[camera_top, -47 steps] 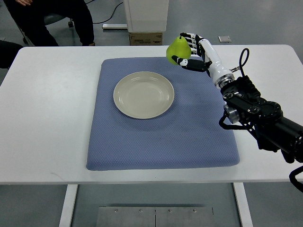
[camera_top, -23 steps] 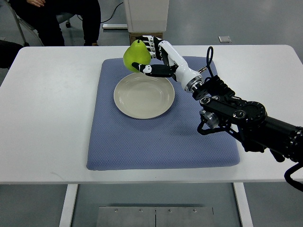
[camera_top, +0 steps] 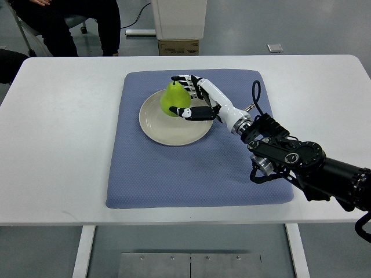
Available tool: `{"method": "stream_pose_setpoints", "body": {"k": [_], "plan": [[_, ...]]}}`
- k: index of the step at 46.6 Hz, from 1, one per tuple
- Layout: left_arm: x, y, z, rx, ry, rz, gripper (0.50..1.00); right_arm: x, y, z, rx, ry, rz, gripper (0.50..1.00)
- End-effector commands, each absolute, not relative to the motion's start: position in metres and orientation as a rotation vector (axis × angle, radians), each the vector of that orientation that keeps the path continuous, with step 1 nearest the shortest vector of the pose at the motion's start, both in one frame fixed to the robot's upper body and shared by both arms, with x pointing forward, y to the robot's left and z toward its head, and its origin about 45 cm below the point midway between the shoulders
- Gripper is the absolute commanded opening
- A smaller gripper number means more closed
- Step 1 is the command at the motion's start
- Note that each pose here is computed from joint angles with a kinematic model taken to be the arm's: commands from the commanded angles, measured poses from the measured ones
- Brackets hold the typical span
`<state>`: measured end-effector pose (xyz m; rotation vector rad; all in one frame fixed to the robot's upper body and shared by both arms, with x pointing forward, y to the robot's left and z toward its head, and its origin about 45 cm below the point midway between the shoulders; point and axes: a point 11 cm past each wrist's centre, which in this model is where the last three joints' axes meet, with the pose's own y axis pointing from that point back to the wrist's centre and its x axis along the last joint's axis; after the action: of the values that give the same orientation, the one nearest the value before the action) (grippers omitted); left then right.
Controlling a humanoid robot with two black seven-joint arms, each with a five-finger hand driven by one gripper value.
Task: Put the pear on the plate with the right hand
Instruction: 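Lower the held pear onto the cream plate with the right hand, then open the right hand's fingers to release the pear on the plate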
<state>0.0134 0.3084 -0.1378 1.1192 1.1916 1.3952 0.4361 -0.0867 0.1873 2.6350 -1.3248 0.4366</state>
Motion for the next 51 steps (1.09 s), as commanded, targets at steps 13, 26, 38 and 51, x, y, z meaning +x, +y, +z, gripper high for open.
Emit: {"method": "stream_pose_setpoints", "body": {"k": [13,26,38,51], "plan": [[0.013,0.308,-0.138,1.119,1.192,1.395,1.000,0.436,-0.098,0.175,2.586,-1.348,0.418,0.500],[0.013,0.308,-0.138,1.119,1.192,1.395,1.000,0.428,-0.097,0.164,2.589,-1.320,0.397,0.500],[0.013,0.308,-0.138,1.119,1.192,1.395,1.000,0.423,-0.099,0.157,2.585,-1.315,0.379,0.500],[0.013,0.308,-0.138,1.119,1.192,1.395,1.000,0.424,-0.100,0.157,2.582,-1.318,0.384,0.876]]}}
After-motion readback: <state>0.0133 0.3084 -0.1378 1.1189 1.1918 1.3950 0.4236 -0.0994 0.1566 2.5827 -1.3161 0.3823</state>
